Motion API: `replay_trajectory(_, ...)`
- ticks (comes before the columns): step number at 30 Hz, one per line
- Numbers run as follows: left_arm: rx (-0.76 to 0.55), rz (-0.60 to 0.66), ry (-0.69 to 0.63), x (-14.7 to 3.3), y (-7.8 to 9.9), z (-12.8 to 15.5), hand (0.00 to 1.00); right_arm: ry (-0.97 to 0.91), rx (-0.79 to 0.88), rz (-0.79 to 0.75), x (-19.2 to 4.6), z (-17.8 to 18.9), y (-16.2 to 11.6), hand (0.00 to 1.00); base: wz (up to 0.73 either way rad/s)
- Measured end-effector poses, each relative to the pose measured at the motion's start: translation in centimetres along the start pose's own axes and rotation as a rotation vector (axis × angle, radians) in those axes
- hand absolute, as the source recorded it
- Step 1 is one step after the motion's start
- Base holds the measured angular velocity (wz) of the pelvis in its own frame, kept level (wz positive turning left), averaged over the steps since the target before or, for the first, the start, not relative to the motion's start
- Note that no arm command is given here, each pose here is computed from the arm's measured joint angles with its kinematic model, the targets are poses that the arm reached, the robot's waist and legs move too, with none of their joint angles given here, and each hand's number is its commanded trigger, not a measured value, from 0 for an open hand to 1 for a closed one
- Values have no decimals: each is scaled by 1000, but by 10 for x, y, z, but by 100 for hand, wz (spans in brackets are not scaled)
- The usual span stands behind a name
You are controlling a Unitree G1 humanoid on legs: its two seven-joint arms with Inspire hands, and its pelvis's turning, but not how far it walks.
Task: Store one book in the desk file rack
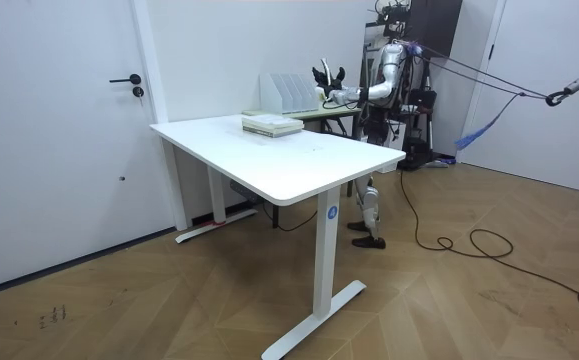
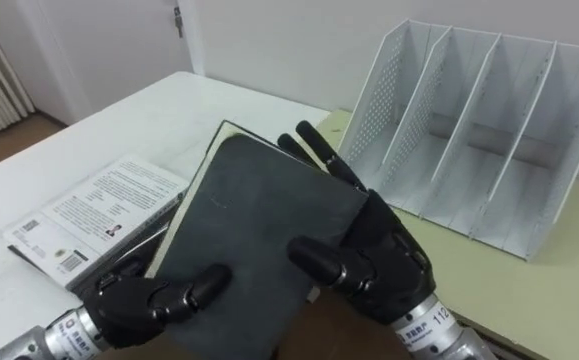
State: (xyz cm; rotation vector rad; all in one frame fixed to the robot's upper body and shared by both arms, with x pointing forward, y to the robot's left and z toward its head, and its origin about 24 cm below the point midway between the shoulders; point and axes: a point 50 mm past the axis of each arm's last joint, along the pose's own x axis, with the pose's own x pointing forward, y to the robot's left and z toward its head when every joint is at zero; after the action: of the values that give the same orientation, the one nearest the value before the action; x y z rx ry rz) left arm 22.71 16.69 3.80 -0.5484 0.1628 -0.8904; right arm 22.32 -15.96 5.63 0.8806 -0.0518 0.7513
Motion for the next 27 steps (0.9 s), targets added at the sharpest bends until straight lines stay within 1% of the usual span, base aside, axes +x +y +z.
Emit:
replay_trajectory(2, 5, -3, 15, -2, 1, 1, 100, 30, 9, 8, 0, -4, 1, 0, 0)
replay_trajectory(3, 6, -3, 18, -2, 1, 1, 100, 39, 8, 8, 0, -5, 1, 7, 0)
replay_trajectory(4, 7, -3, 19, -2, 1, 1, 100, 54, 6, 9, -1, -6, 1, 50, 0)
replay_trajectory(5, 8, -3, 20, -2, 1, 2, 100, 59, 7, 10, -1, -6, 1, 66, 0)
replay_trajectory(6, 13, -5, 22, -3, 1, 2, 100, 64, 4, 13, -1, -8, 2, 100, 0)
replay_trajectory(13, 54, -24, 49, -9, 2, 9, 100, 139, -16, 50, -3, -16, 4, 100, 4)
replay_trajectory(20, 88, -64, 72, -7, -2, 8, 100, 161, -29, 73, -5, -18, 4, 100, 1)
replay_trajectory(24, 89, -98, 72, -2, -9, 7, 100, 158, -29, 103, -5, -18, 5, 100, 0)
replay_trajectory(27, 89, -101, 75, -1, -9, 7, 100, 158, -30, 106, -5, -18, 5, 100, 0)
